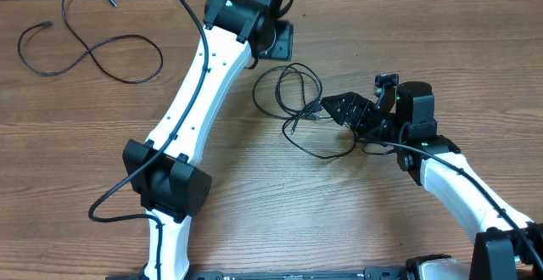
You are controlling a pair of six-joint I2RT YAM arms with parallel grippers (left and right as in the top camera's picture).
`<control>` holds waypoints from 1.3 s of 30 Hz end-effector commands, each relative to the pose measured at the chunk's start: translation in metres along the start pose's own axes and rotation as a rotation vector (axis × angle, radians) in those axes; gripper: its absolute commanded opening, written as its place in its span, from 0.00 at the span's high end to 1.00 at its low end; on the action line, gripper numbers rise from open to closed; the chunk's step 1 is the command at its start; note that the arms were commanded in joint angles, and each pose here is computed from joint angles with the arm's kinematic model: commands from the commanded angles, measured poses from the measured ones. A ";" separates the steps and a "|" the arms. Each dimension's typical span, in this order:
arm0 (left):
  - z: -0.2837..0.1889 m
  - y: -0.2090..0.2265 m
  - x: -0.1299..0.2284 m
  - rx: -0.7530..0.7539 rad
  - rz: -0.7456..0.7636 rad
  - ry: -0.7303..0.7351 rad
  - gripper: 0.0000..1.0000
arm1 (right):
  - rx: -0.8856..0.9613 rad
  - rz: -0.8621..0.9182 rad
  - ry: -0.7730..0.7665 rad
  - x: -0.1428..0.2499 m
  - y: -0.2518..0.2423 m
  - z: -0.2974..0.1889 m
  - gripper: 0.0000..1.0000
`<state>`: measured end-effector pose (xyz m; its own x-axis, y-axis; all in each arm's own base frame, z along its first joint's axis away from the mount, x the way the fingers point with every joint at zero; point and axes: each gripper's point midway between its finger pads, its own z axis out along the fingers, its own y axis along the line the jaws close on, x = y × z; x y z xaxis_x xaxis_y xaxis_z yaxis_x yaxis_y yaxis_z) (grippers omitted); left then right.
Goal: Untangle cables
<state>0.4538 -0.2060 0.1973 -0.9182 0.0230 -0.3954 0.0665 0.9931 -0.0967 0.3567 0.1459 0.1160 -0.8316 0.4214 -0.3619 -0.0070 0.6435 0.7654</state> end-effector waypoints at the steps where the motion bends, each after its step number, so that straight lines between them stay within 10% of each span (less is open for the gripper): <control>1: 0.013 0.018 0.022 -0.078 -0.198 0.063 0.30 | -0.021 -0.046 -0.029 -0.011 0.010 -0.006 0.00; 9: 0.059 0.042 0.088 -0.235 -0.548 0.230 0.36 | -0.001 -0.025 -0.004 -0.004 0.005 -0.005 0.00; 13: 0.082 0.041 0.100 -0.225 -0.617 0.238 0.00 | 0.017 -0.004 0.020 0.002 0.000 -0.006 0.00; 39: 0.131 0.051 0.149 -0.248 -0.642 0.291 0.21 | 0.018 -0.001 0.026 0.003 0.000 -0.005 0.00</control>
<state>0.3763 -0.1692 0.0153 -0.8242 -0.5614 -0.0745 -0.5628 0.8266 -0.0028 0.3446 0.1440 0.1023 -0.8589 0.4159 -0.2989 0.0545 0.6545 0.7541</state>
